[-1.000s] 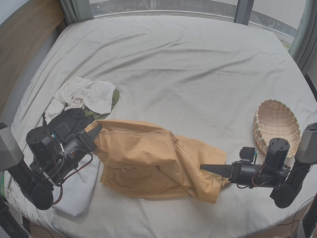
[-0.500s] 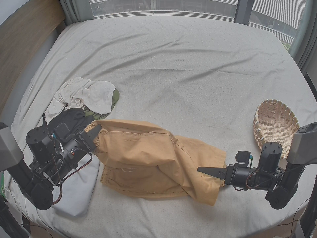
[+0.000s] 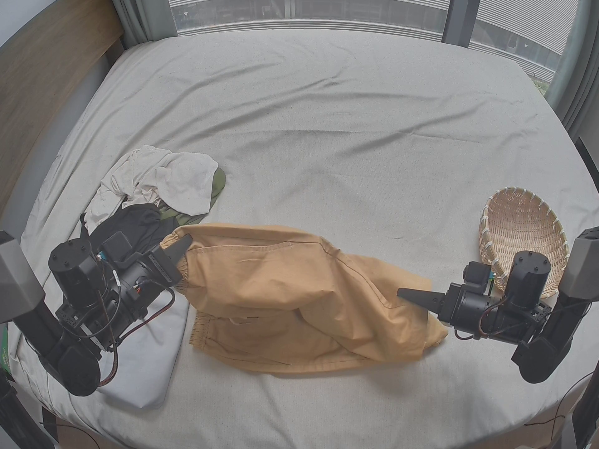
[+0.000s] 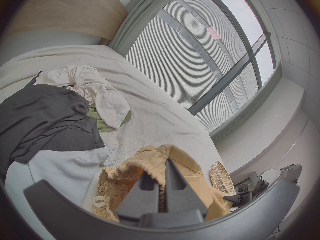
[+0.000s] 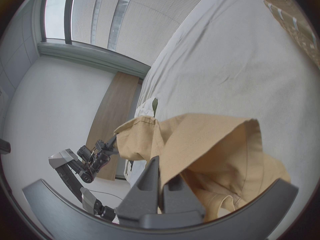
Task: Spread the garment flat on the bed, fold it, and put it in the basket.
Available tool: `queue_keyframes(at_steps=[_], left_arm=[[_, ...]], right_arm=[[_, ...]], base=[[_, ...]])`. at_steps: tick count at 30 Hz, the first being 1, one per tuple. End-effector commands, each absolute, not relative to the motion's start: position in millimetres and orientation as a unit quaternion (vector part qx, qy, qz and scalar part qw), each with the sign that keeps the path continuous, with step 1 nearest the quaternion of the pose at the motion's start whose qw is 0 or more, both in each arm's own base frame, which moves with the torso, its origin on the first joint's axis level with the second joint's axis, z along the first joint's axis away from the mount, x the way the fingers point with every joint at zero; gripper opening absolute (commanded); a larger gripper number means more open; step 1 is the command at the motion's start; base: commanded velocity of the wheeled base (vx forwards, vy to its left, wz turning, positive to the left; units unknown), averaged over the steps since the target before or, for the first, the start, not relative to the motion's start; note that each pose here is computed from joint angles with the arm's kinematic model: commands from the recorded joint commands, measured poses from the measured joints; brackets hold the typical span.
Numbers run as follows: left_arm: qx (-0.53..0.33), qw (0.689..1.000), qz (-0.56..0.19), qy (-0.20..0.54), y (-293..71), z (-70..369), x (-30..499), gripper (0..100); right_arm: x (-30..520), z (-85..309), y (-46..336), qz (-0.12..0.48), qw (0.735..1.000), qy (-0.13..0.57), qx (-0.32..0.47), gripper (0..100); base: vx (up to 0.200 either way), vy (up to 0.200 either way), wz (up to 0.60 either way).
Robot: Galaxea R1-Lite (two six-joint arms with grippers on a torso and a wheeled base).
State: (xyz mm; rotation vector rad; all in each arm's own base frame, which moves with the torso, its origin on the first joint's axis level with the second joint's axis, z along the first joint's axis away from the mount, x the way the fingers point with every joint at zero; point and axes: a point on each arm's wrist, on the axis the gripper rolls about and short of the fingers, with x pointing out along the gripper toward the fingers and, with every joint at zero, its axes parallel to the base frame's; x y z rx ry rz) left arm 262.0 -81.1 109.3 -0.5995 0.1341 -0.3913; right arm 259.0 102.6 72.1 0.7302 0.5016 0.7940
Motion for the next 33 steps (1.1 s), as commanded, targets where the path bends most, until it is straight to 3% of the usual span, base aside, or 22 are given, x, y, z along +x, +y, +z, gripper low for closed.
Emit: queue_keyframes(at_steps=[1,7,8,21,28,29,33], left_arm=[[-0.293,0.934,-0.193,0.062,-81,110,262,0],[-0.294,0.934,-0.192,0.062,-81,110,262,0],[-0.293,0.934,-0.192,0.063,-81,110,262,0],[-0.294,0.934,-0.191,0.064,-80,110,260,0],[-0.295,0.934,-0.191,0.063,-80,111,260,0],[-0.295,0.934,-0.192,0.064,-80,110,259,0],[-0.296,0.934,-0.191,0.064,-80,110,259,0]], right_arm=[[262,81,96,0.370,0.834,0.216,0.347,0],[262,79,98,0.373,0.833,0.220,0.346,0],[262,79,98,0.373,0.833,0.220,0.346,100],[265,63,117,0.386,0.820,0.249,0.341,100],[268,65,120,0.363,0.834,0.233,0.343,100],[270,65,121,0.359,0.837,0.228,0.343,0],[270,66,120,0.356,0.840,0.224,0.344,0]], base=[[0.000,0.000,0.00],[0.000,0.000,0.00],[0.000,0.000,0.00],[0.000,0.000,0.00],[0.000,0.000,0.00],[0.000,0.000,0.00],[0.000,0.000,0.00]])
